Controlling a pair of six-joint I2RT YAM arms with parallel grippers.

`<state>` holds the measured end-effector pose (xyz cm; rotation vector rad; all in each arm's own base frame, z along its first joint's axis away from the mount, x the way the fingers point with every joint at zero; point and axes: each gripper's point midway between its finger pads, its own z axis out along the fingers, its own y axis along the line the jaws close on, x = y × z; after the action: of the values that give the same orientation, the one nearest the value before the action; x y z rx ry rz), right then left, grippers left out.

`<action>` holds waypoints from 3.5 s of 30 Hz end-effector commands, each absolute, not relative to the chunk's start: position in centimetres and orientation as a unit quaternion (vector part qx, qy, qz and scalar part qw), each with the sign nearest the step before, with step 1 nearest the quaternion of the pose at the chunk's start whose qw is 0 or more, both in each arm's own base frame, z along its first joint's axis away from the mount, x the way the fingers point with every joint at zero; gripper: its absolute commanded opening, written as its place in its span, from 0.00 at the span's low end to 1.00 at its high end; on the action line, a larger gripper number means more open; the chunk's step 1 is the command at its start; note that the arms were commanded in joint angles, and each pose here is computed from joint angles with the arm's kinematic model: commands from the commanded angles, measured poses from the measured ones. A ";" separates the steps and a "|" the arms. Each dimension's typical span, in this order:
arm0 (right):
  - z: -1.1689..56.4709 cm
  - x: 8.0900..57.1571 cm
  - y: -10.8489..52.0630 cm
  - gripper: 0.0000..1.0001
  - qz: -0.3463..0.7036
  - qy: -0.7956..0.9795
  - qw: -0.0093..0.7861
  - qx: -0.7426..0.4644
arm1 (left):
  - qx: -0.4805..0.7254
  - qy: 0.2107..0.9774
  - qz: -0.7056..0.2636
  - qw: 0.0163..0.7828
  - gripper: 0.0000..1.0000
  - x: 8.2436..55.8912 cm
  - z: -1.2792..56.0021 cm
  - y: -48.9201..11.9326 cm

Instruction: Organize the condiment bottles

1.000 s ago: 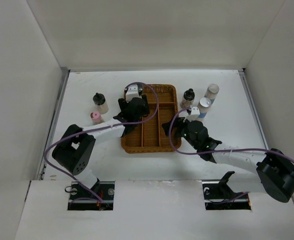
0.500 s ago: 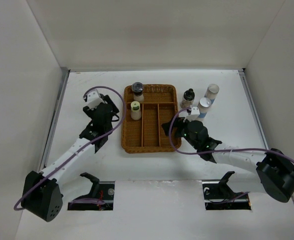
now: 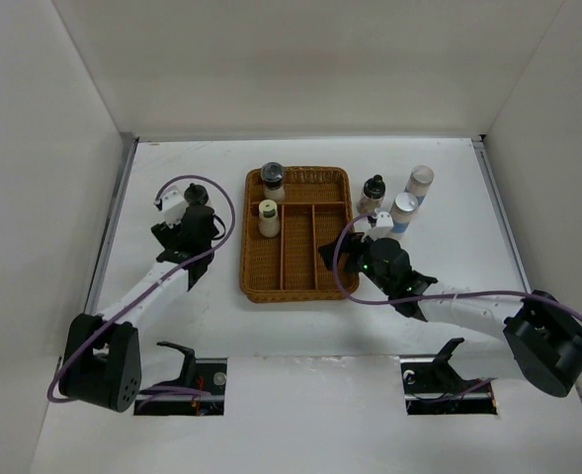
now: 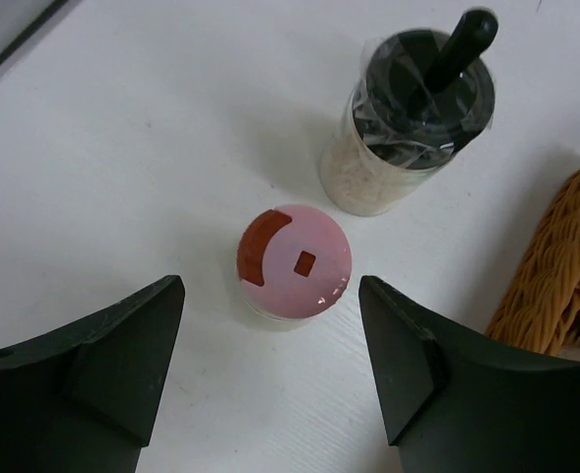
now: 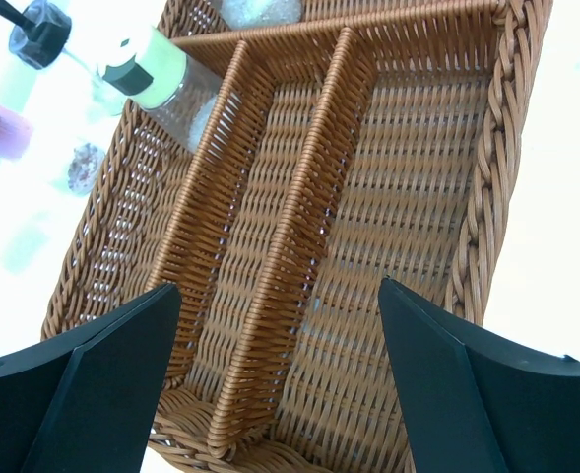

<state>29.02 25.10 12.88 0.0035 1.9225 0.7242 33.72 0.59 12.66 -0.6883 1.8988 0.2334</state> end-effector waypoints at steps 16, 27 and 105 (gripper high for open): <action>14.8 29.6 26.3 0.88 0.333 0.781 0.527 0.002 | -0.272 0.775 0.066 0.567 0.30 35.3 14.7 -1.2; 14.5 29.8 26.0 0.88 0.328 0.784 0.528 0.005 | -0.151 0.797 -0.032 0.584 0.30 33.1 20.3 -12.0; 13.8 29.4 27.2 0.97 0.321 0.794 0.515 -0.018 | -0.265 0.759 0.093 0.587 0.76 47.7 15.9 -0.2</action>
<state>28.64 25.93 11.53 -0.0332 1.9701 0.7318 47.71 -0.94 13.93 -0.5721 1.8406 0.2346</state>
